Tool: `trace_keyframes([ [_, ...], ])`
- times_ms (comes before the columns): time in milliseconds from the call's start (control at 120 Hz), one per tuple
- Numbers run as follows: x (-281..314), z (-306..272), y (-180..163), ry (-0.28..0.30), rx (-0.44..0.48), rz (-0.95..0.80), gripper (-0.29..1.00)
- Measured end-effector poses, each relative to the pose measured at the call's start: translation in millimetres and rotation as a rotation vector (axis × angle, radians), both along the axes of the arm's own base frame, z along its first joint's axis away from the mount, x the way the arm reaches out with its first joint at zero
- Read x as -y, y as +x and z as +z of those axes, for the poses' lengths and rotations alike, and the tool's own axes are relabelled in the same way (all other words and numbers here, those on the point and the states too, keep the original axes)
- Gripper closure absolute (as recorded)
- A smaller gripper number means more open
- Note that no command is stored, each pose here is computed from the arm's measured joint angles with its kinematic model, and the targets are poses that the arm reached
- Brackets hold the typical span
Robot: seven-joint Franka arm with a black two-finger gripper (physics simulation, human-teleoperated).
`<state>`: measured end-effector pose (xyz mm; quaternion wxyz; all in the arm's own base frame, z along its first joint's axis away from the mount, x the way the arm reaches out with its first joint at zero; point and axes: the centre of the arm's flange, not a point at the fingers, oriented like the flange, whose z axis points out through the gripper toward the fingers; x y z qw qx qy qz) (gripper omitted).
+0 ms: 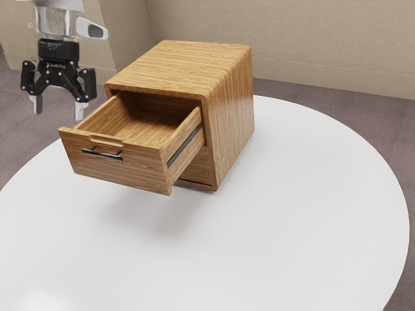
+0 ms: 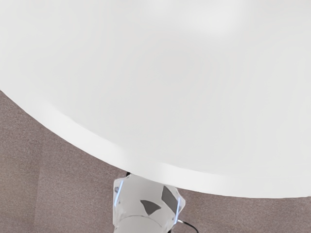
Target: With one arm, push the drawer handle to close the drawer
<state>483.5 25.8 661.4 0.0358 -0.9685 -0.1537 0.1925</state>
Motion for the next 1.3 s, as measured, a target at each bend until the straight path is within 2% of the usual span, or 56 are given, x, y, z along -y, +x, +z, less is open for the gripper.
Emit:
trace_keyframes([
  [133,2,11,18,0.042,0.165,0.060,0.00],
  [183,4,23,14,0.051,0.219,0.083,0.00],
  [358,12,23,11,0.058,0.245,0.078,0.01],
  [392,12,5,-2,0.064,0.227,0.068,0.06],
  [467,13,-35,-37,0.074,0.218,0.022,0.27],
  [533,15,-84,-76,0.109,0.216,-0.033,0.44],
  [608,14,-117,-88,0.124,0.248,-0.095,0.56],
  [758,14,-138,-69,0.127,0.387,-0.208,0.69],
  [967,4,-144,-50,0.125,0.522,-0.295,0.76],
  [1300,-1,-154,3,0.091,0.584,-0.385,0.79],
])
